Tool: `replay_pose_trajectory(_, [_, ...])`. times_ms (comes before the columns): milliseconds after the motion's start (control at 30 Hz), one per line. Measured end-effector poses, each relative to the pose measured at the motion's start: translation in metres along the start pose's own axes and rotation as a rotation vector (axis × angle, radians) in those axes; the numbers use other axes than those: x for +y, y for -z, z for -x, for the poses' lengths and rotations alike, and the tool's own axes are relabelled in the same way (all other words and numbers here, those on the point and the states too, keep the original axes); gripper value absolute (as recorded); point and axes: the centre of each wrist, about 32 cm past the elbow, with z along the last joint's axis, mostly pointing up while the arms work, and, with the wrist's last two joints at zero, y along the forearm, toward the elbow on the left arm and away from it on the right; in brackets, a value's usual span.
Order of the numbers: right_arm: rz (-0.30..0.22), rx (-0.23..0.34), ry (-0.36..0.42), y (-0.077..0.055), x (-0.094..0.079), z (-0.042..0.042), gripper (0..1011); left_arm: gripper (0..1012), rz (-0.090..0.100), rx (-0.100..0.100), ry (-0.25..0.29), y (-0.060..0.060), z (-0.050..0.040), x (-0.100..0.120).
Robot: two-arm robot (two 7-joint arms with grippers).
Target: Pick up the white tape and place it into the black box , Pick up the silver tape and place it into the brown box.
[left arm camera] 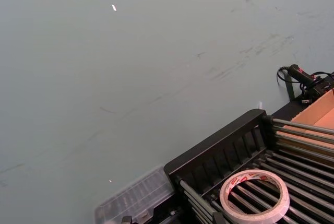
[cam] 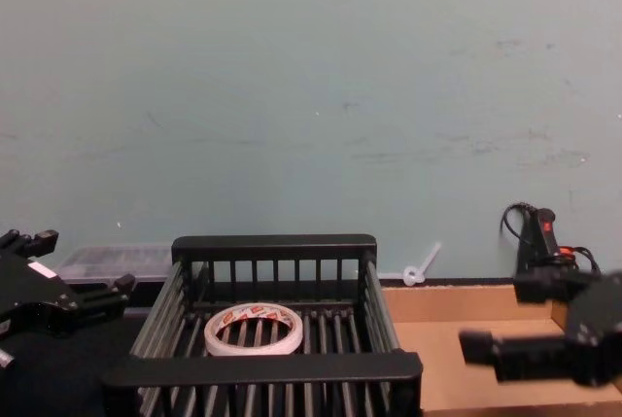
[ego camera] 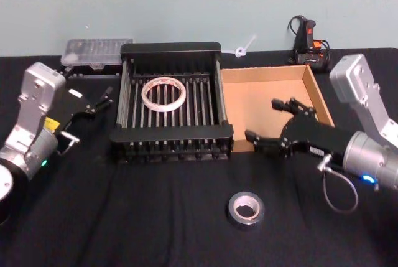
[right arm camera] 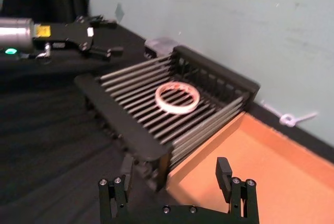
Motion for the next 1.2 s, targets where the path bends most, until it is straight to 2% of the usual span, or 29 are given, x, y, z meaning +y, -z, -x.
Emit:
replay_pose_trajectory(233, [0.059, 0.028, -0.034, 0.01, -0.009, 0.0111, 1002, 1002, 0.0, 0.0, 0.0, 0.0, 0.0, 0.0])
replay_pose_trajectory(700, [0.151, 0.075, -0.098, 0.023, -0.009, 0.0251, 1002, 1001, 0.0, 0.0, 0.0, 0.0, 0.0, 0.0])
replay_pose_trajectory(1200, [0.214, 0.104, -0.109, 0.032, -0.01, 0.0311, 1002, 1001, 0.0, 0.0, 0.0, 0.0, 0.0, 0.0])
